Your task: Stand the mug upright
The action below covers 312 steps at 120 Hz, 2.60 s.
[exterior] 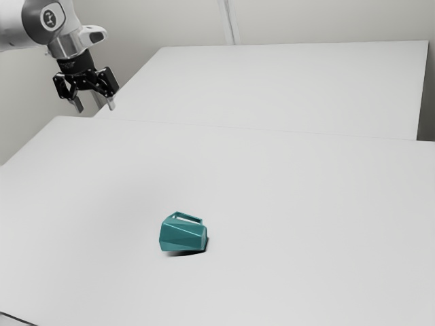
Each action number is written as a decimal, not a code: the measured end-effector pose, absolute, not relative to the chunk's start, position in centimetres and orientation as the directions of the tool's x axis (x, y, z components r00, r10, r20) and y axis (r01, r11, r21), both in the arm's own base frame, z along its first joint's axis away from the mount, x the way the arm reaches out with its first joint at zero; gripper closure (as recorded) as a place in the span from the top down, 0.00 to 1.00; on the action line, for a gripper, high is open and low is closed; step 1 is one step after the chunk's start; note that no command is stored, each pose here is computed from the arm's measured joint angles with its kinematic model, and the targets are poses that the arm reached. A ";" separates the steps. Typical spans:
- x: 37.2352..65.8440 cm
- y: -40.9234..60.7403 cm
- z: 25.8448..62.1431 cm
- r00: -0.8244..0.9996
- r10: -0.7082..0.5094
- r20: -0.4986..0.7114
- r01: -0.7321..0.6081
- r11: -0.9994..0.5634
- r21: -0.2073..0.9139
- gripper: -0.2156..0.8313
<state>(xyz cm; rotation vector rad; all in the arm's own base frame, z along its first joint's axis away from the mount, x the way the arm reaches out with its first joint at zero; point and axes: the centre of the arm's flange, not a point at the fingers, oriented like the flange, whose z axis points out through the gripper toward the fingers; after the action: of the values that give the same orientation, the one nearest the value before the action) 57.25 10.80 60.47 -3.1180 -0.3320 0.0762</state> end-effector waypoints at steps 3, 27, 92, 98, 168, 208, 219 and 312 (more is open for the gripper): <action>57.2 10.9 60.4 0.976 0.212 -0.048 0.212 -0.977 -0.009 0.79; 57.4 10.2 56.5 0.971 0.222 -0.084 0.229 -0.969 0.089 0.79; 50.8 14.7 35.5 0.880 0.419 -0.222 0.459 -0.634 0.623 0.79; 50.4 14.6 34.7 0.880 0.423 -0.214 0.453 -0.618 0.642 0.79; 44.0 10.1 28.1 0.903 0.406 -0.142 0.372 -0.572 0.731 0.79; 43.5 6.5 28.9 0.940 0.336 -0.058 0.253 -0.574 0.779 0.79; 43.4 5.7 28.7 0.945 0.324 -0.051 0.237 -0.567 0.789 0.79; 42.7 1.5 28.4 0.962 0.275 0.003 0.154 -0.550 0.821 0.63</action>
<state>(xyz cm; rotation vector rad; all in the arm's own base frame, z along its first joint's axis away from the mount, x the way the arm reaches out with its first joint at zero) 42.70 1.48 28.45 -4.0441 -0.5631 -0.3025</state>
